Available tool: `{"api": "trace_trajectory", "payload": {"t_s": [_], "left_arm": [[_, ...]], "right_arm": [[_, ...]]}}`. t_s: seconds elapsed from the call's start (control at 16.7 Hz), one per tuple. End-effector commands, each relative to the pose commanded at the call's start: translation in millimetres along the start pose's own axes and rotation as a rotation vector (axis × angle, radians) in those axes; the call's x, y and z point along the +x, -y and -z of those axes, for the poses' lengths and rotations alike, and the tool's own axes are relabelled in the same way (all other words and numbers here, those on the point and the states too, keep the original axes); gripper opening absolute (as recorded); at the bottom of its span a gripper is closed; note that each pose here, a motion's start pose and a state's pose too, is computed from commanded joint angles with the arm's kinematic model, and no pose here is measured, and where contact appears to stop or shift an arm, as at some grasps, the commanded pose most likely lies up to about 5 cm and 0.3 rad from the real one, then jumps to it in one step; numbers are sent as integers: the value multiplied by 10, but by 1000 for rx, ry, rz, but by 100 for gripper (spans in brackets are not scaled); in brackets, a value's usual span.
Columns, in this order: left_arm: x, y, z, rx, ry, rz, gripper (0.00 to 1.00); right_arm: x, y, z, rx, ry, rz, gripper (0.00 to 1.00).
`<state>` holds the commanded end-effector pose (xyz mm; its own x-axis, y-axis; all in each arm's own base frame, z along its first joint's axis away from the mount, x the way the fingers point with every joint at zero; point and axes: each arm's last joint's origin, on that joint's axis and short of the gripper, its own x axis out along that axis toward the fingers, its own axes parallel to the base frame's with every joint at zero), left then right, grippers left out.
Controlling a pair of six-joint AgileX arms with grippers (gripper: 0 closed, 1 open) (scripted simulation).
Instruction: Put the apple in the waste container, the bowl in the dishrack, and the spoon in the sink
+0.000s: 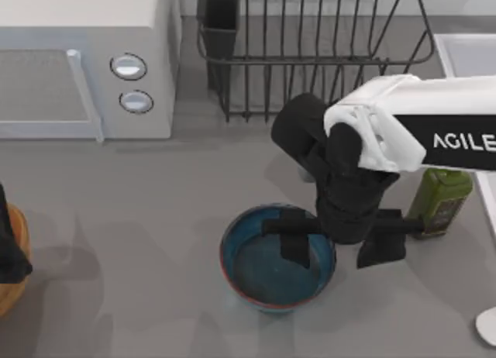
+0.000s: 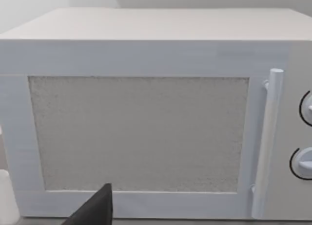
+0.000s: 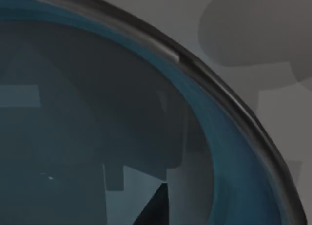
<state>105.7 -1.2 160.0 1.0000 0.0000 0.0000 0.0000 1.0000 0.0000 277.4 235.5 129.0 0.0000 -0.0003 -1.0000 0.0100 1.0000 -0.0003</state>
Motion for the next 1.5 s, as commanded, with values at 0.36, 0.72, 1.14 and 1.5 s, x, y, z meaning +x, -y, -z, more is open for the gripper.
{"api": "trace_trajectory", "payload": {"t_s": [0.36, 0.72, 1.14, 1.5], "left_arm": [[0, 0, 0, 0, 0, 0, 100], [0, 0, 0, 0, 0, 0, 100], [0, 0, 0, 0, 0, 0, 100], [0, 0, 0, 0, 0, 0, 100]], "right_arm": [[0, 0, 0, 0, 0, 0, 2], [0, 0, 0, 0, 0, 0, 0], [-203, -33, -32, 2, 7, -5, 0], [-653, -30, -26, 1, -11, 11, 0]]}}
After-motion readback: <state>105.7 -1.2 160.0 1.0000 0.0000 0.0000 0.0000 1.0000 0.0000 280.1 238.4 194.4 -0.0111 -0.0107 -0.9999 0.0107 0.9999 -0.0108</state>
